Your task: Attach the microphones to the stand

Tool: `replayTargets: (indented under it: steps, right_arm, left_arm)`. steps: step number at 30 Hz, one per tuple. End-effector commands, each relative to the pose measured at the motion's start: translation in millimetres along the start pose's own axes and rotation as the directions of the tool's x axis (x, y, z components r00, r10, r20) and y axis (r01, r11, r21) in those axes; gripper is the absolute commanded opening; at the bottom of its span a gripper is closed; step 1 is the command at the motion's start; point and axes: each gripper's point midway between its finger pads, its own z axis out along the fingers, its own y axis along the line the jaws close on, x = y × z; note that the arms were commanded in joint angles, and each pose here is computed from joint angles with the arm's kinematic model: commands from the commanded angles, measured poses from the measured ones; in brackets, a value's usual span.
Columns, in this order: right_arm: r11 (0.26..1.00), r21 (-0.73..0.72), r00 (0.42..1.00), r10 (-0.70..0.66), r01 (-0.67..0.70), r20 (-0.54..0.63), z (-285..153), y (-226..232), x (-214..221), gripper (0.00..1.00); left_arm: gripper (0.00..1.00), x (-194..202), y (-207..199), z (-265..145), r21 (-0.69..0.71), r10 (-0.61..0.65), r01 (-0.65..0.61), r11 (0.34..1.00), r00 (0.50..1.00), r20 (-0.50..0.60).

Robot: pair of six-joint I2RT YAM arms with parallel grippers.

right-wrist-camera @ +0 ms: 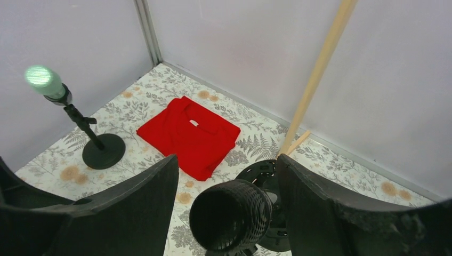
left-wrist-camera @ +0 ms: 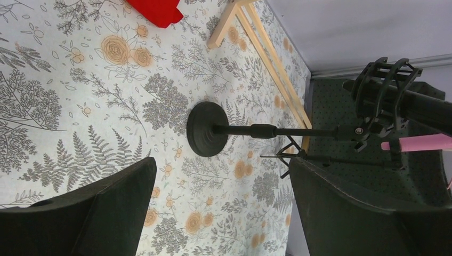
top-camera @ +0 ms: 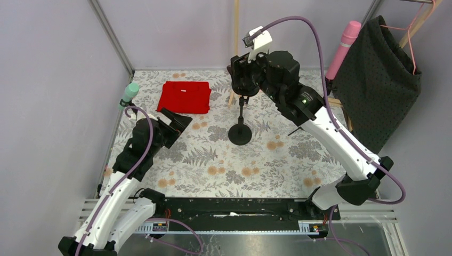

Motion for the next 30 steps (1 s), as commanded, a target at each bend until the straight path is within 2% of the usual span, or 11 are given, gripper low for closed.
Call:
replayTargets:
  steps: [1, 6, 12, 15, 17, 24, 27, 30]
  right_arm:
    - [0.996, -0.076, 0.988, 0.053, -0.042, 0.142, -29, 5, -45, 0.74]
    - [0.993, -0.105, 0.969, 0.069, -0.045, 0.238, -55, 4, -62, 0.76]
    - [0.997, -0.067, 0.939, 0.054, -0.033, 0.340, -98, -13, -59, 0.78]
    - [0.999, -0.028, 0.946, 0.049, -0.042, 0.321, -115, -23, -41, 0.80]
    - [0.999, -0.007, 0.954, 0.047, -0.047, 0.297, -127, -30, -28, 0.85]
    - [0.991, 0.035, 0.962, 0.116, -0.128, 0.248, -172, -46, 19, 0.91]
    - [0.985, 0.054, 0.969, 0.152, -0.165, 0.195, -182, -50, 50, 0.99]
    - [0.977, 0.074, 0.975, 0.188, -0.198, 0.121, -186, -51, 85, 1.00]
  left_arm:
    - [0.99, -15, -12, -2, 0.044, 0.072, -0.075, 0.996, 0.996, 0.060]
    - [0.99, -32, -12, -7, 0.016, 0.173, -0.177, 0.984, 0.975, 0.139]
    - [0.99, -58, -5, -20, -0.083, 0.287, -0.275, 0.958, 0.930, 0.231]
    - [0.99, -71, -4, -28, -0.129, 0.345, -0.321, 0.938, 0.899, 0.268]
    - [0.99, -79, -1, -34, -0.172, 0.386, -0.349, 0.921, 0.876, 0.289]
    - [0.99, -97, 11, -52, -0.273, 0.505, -0.432, 0.860, 0.798, 0.328]
    - [0.99, -99, 12, -59, -0.281, 0.549, -0.476, 0.833, 0.769, 0.326]
    - [0.99, -100, 14, -68, -0.287, 0.590, -0.517, 0.806, 0.737, 0.329]
